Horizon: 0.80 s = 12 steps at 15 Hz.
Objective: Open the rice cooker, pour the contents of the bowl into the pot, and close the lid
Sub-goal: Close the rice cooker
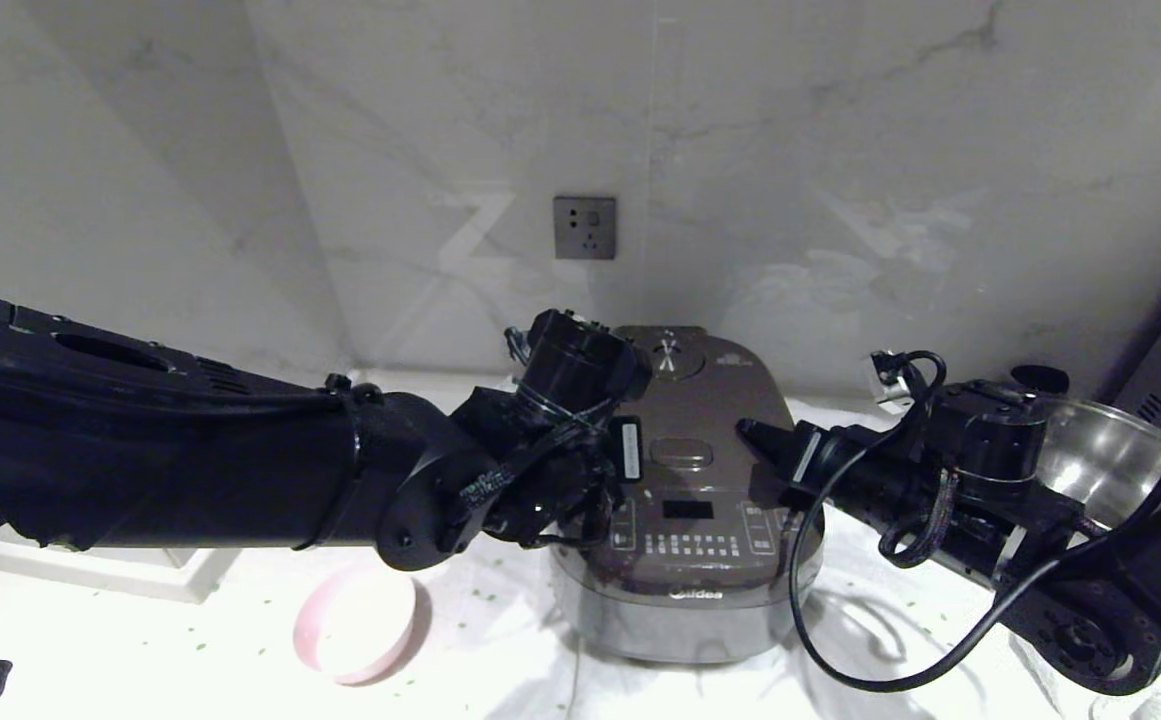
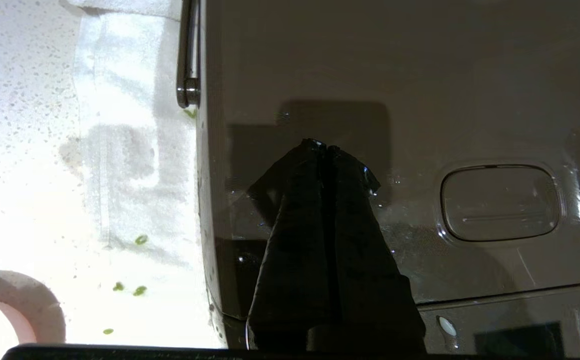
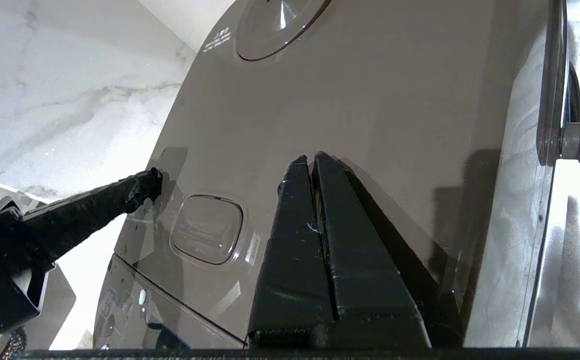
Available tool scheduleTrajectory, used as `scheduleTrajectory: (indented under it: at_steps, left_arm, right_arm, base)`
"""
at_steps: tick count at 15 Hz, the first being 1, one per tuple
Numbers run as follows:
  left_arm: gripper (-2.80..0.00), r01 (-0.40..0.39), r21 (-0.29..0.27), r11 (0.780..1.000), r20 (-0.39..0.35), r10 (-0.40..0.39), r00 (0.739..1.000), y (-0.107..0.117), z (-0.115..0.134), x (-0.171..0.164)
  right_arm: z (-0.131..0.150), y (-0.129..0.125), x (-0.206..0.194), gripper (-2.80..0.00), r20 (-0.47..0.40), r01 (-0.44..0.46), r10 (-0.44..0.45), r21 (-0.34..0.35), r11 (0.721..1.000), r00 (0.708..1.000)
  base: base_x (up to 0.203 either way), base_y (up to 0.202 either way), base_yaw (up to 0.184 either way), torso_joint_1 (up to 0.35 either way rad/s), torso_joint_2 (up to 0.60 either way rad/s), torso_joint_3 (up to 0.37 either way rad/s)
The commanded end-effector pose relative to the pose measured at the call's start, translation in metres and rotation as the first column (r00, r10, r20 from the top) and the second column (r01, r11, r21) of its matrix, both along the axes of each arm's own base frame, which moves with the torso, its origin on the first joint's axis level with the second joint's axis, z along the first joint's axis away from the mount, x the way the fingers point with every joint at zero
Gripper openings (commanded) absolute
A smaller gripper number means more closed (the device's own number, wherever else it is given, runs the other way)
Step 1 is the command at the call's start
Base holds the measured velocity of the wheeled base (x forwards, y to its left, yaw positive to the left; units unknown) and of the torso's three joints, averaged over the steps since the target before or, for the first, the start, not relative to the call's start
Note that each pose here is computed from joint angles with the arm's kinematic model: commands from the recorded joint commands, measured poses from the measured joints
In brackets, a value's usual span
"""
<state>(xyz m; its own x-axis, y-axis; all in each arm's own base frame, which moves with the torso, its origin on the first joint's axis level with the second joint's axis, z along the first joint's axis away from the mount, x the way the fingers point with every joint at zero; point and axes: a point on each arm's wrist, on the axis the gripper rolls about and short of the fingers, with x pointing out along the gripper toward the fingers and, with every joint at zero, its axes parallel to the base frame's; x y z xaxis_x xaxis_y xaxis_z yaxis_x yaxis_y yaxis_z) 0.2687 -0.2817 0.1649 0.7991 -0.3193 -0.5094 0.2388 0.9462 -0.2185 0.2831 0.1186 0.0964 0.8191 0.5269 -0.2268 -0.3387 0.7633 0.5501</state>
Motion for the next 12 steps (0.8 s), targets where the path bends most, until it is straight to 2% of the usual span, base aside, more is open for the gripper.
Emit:
scheduleTrajectory:
  at_steps: [1, 3, 8, 10, 12]
  left_arm:
    - [-2.8, -0.004, -0.059, 0.998, 0.051, 0.007, 0.999, -0.002, 0.022, 0.0]
    - [-2.8, -0.012, -0.097, 0.995, 0.073, 0.019, 0.997, -0.001, 0.034, 0.001]
    - [-2.8, -0.026, -0.12, 0.992, 0.085, 0.036, 0.996, 0.001, 0.04, 0.003]
    - [-2.8, -0.022, -0.136, 0.99, 0.096, 0.035, 0.995, 0.008, 0.051, -0.003]
    - [-2.8, -0.018, -0.118, 0.993, 0.088, 0.029, 0.996, 0.021, 0.055, -0.015]
  right_arm:
    - [0.023, 0.002, -0.004, -2.8, 0.065, -0.009, 0.007, 0.027, 1.0, 0.998]
    - [0.036, 0.002, -0.007, -2.8, 0.081, -0.014, 0.011, 0.03, 0.999, 0.997]
    - [0.044, 0.003, -0.009, -2.8, 0.098, -0.016, 0.012, 0.033, 0.999, 0.995]
    - [0.052, 0.002, -0.015, -2.8, 0.118, -0.017, 0.012, 0.038, 0.999, 0.993]
    - [0.061, 0.002, -0.026, -2.8, 0.102, -0.029, 0.026, 0.031, 0.999, 0.994]
  base:
    - [0.0, 0.0, 0.0, 0.0, 0.0, 0.0]
    - [0.0, 0.0, 0.0, 0.0, 0.0, 0.0]
    - [0.0, 0.0, 0.0, 0.0, 0.0, 0.0]
    - [0.0, 0.0, 0.0, 0.0, 0.0, 0.0]
    - [0.0, 0.0, 0.0, 0.0, 0.0, 0.0]
